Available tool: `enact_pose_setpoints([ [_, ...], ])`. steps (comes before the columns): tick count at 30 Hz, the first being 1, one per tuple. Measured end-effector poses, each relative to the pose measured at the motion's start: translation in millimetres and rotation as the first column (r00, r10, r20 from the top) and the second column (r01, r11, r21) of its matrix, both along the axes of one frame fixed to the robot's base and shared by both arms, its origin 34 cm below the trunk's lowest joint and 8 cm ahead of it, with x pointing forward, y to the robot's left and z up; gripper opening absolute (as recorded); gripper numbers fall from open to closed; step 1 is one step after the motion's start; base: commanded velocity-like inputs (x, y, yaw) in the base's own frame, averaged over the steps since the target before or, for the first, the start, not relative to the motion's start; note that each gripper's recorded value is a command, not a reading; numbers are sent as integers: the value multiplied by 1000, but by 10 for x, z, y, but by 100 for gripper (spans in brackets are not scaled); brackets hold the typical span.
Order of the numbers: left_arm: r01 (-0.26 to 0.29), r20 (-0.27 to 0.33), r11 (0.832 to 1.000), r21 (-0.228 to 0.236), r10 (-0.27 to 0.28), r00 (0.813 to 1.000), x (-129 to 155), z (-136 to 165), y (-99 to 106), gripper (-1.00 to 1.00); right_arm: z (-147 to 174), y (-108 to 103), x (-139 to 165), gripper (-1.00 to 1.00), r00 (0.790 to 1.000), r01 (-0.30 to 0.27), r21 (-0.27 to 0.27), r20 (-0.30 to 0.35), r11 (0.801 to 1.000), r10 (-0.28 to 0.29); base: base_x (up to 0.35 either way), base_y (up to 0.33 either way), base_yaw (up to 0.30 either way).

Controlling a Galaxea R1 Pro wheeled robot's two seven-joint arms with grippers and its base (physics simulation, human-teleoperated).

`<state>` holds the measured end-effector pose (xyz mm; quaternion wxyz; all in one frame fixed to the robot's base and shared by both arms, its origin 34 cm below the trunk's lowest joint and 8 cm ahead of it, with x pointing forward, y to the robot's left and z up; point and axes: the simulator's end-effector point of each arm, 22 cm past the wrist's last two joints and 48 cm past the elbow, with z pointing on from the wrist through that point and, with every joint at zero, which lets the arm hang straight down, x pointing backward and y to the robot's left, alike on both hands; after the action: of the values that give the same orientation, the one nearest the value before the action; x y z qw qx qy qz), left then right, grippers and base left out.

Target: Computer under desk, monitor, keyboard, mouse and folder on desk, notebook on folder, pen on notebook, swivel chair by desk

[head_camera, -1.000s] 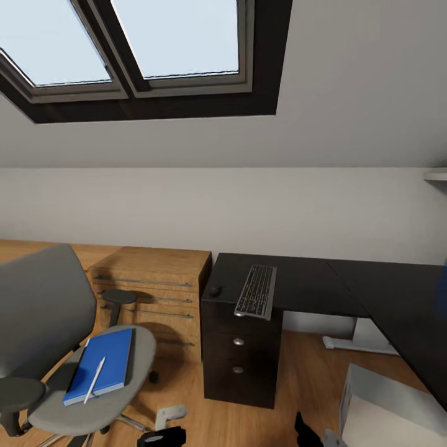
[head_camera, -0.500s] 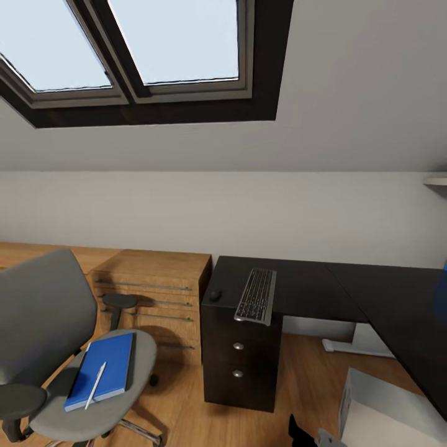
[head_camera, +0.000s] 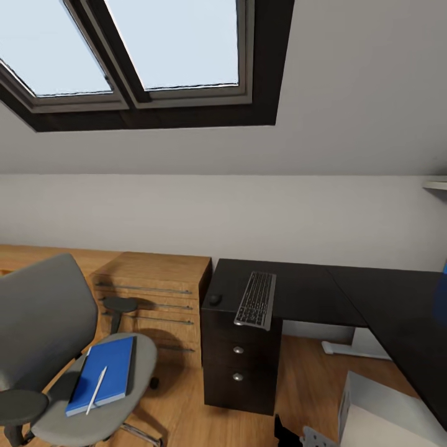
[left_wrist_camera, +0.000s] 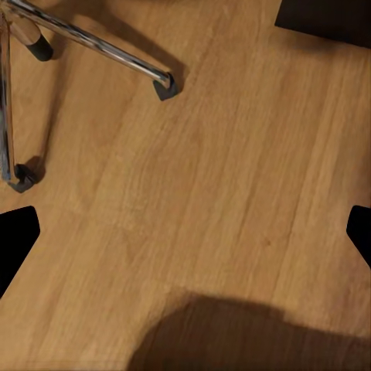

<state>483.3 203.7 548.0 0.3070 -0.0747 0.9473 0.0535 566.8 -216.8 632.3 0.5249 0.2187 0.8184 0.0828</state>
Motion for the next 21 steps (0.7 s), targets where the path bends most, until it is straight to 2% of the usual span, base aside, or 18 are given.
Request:
enact_pose_setpoints([
  [14,1,-21,1000,0,-1,1000,-54,160,-5,100,150,40,-36,100,1000,3,6,-18,1000,-2,0,0,0],
  [21,4,-34,1000,-2,-4,999,-92,123,-31,100,86,15,-77,100,999,15,0,-38,1000,-15,0,0,0],
])
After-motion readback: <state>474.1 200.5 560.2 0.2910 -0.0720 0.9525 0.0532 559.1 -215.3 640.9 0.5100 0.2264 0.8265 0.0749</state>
